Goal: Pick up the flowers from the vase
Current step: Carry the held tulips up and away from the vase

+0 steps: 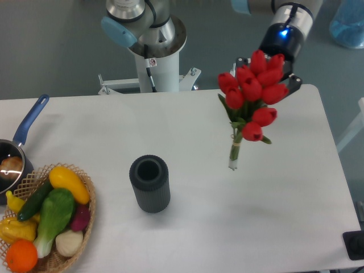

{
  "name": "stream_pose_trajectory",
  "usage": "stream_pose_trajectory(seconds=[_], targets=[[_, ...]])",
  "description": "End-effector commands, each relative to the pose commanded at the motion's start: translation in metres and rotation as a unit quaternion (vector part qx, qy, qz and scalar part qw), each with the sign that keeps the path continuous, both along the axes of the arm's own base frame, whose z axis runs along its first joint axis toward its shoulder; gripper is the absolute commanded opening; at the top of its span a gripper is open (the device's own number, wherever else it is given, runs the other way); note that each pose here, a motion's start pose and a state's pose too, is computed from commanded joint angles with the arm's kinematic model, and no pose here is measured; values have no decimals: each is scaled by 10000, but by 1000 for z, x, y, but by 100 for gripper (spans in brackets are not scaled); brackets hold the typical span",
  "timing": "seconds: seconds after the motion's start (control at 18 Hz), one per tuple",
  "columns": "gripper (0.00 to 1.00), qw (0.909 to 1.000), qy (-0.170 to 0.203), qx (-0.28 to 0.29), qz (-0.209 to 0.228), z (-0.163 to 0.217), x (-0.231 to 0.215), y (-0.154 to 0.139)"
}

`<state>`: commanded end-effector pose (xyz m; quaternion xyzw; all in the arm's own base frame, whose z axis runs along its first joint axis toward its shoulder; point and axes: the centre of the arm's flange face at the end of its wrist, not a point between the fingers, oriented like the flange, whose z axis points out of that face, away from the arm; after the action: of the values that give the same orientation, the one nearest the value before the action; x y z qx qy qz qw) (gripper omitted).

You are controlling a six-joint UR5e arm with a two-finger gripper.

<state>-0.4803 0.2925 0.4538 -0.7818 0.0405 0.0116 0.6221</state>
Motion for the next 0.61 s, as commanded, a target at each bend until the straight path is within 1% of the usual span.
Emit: stream_pose_trajectory(seconds=[0.33,0.61], targets=[[26,9999,-107,-6,66,-9,-2,-7],[26,9999,-69,-1,74,-6,-1,-8]])
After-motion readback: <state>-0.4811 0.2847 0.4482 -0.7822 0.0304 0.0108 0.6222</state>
